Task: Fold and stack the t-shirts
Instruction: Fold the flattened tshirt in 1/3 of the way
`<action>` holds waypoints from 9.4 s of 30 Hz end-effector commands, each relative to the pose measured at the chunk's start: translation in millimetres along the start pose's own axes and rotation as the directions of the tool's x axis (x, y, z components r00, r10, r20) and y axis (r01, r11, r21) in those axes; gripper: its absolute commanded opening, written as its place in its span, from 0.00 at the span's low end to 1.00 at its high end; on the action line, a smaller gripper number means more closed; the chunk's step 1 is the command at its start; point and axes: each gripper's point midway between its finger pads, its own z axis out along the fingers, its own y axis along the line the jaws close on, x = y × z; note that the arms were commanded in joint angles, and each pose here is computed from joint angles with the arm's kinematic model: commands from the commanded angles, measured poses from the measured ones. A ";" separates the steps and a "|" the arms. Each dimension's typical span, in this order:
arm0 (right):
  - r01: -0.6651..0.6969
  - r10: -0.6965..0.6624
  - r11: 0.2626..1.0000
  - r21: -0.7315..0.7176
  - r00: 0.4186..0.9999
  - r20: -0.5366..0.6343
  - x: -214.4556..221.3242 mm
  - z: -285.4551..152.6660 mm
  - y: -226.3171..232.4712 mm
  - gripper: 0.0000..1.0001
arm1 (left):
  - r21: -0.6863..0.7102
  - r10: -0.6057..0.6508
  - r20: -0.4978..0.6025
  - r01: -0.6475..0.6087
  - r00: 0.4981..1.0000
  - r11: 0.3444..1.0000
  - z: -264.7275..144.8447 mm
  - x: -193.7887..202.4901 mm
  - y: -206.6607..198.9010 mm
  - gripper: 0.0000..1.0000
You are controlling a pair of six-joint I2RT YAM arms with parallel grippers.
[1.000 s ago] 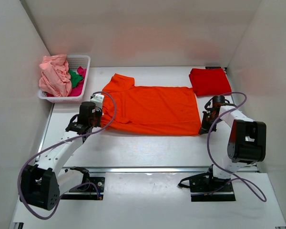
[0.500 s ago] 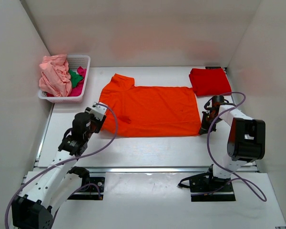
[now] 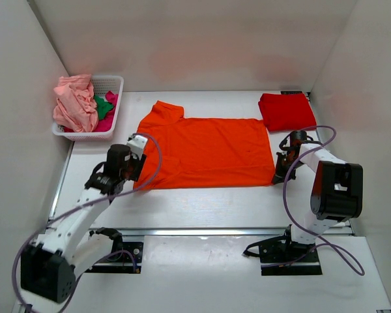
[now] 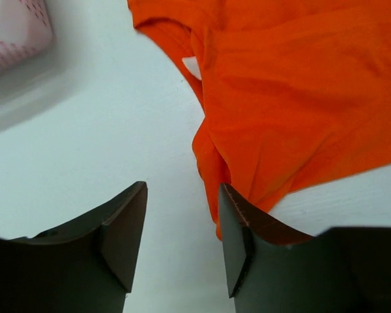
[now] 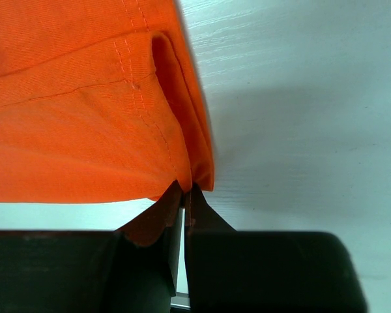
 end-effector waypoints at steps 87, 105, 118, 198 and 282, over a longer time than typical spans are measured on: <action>-0.075 0.070 0.991 0.113 0.996 0.048 -18.1 3.5 -49.3 0.00 | 0.013 -0.497 -0.341 0.533 0.798 0.846 112.4 -30.5 -40.8 0.58; -0.070 0.066 0.992 0.107 0.997 0.036 -16.6 6.6 -46.6 0.00 | 0.013 -0.408 -0.352 0.440 0.843 0.898 149.7 -14.7 -61.0 0.50; -0.068 0.066 0.992 0.102 0.998 0.024 -15.0 10.9 -44.0 0.00 | -0.001 -0.411 -0.326 0.435 0.851 0.900 145.1 -22.5 -55.5 0.00; -0.108 0.101 0.987 0.123 0.993 0.064 -29.2 7.0 -55.6 0.00 | -0.110 -0.368 -0.571 0.376 0.734 0.920 48.3 74.1 -45.8 0.00; 0.041 -0.047 0.997 0.062 0.994 0.095 -31.5 5.4 21.0 0.41 | -0.143 -0.477 -0.566 0.489 0.672 0.860 74.7 70.3 -81.4 0.44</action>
